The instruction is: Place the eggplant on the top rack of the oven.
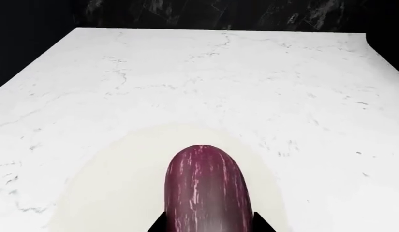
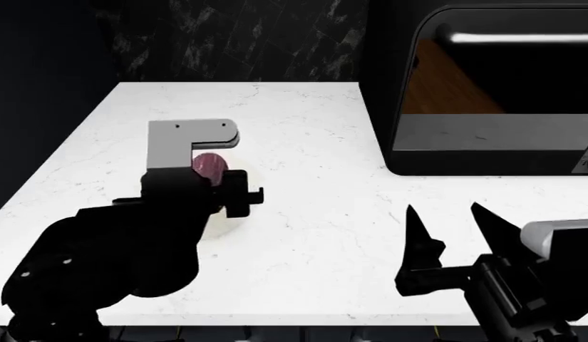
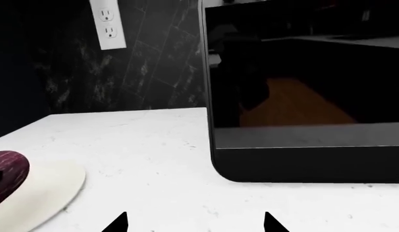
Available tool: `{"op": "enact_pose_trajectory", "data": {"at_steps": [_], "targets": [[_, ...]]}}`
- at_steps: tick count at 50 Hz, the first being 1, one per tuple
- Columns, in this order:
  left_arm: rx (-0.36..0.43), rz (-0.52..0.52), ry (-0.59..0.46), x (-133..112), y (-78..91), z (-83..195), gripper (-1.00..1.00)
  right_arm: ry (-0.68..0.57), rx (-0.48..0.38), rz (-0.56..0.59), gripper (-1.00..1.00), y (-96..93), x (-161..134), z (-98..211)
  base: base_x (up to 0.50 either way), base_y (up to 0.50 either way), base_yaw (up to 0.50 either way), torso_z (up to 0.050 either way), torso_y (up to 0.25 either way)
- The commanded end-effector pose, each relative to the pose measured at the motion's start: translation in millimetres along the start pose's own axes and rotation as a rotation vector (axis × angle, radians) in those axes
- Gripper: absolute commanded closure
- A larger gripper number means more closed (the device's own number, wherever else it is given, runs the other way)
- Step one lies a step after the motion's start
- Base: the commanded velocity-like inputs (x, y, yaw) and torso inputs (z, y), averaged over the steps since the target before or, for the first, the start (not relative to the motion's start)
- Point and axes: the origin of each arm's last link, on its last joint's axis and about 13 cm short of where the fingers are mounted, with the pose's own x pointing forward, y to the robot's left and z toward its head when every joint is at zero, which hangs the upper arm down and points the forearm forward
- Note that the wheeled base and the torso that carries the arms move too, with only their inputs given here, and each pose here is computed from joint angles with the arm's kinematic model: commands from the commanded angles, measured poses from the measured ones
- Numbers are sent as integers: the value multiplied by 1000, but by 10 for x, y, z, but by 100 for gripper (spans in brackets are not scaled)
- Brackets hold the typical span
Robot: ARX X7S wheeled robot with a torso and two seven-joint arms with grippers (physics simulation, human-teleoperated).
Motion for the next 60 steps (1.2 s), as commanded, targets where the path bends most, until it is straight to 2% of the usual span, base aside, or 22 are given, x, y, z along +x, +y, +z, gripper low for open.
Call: {"op": "enact_pose_trajectory", "data": {"at_steps": [1, 5, 6, 12, 14, 15, 18, 19, 21, 25, 26, 30, 31, 32, 37, 40, 49, 60], "targets": [[-21, -19, -63, -132, 72, 49, 100, -10, -23, 6, -100, 37, -12, 78, 0, 0, 0, 0, 0], [-31, -26, -92, -169, 111, 52, 100, -11, -30, 6, -100, 54, -23, 87, 0, 0, 0, 0, 0], [-35, -19, -139, -181, 123, 54, 100, -12, -31, 5, -100, 54, -24, 88, 0, 0, 0, 0, 0], [-62, -59, -159, -265, 184, 74, 100, -19, -57, -1, -100, 78, -33, 173, 0, 0, 0, 0, 0], [-75, -87, -189, -322, 216, 82, 100, -25, -55, -1, -100, 90, -32, 201, 0, 0, 0, 0, 0], [-64, -110, -246, -355, 244, 108, 100, -29, -61, -3, -100, 98, -33, 222, 0, 0, 0, 0, 0], [-22, -140, -255, -398, 319, 81, 100, -31, -76, -6, -100, 122, -29, 275, 0, 0, 0, 0, 0], [-37, -127, -253, -399, 332, 78, 100, -32, -74, -3, -100, 127, -25, 283, 0, 0, 0, 0, 10], [-33, -166, -279, -457, 392, 80, 100, -18, -120, -12, -100, 153, -30, 341, 0, 0, 0, 0, 0], [-26, -208, -266, -477, 454, 27, 100, -16, -142, -8, -100, 196, -34, 424, 0, 0, 0, 0, 0], [-61, -207, -250, -476, 477, 32, 100, -19, -168, -1, -100, 206, -34, 437, 0, 0, 0, 0, 0], [-66, -174, -271, -412, 602, 34, 100, -20, -164, 7, -100, 251, -26, 491, 0, 0, 0, 0, 0], [-57, -212, -287, -448, 626, 27, 100, 0, -128, 1, -100, 253, -24, 495, 0, 0, 0, 0, 0], [-45, -238, -313, -484, 655, 24, 100, -6, -132, -4, -100, 256, -19, 506, 0, 0, 0, 0, 0], [-32, -241, -309, -508, 722, -8, 100, -33, -158, 3, -100, 303, -10, 596, 0, 0, 0, 0, 0], [-39, -249, -314, -528, 736, -8, 100, -28, -179, 0, -100, 313, -39, 636, 0, 0, 0, 0, 0], [-32, -264, -330, -595, 768, -19, 100, -52, -164, 16, -100, 353, -65, 683, -21, 0, 0, 0, 0], [-33, -271, -349, -615, 771, 0, 100, -50, -169, 15, -100, 370, -93, 684, -482, 0, 0, 0, 1]]}}
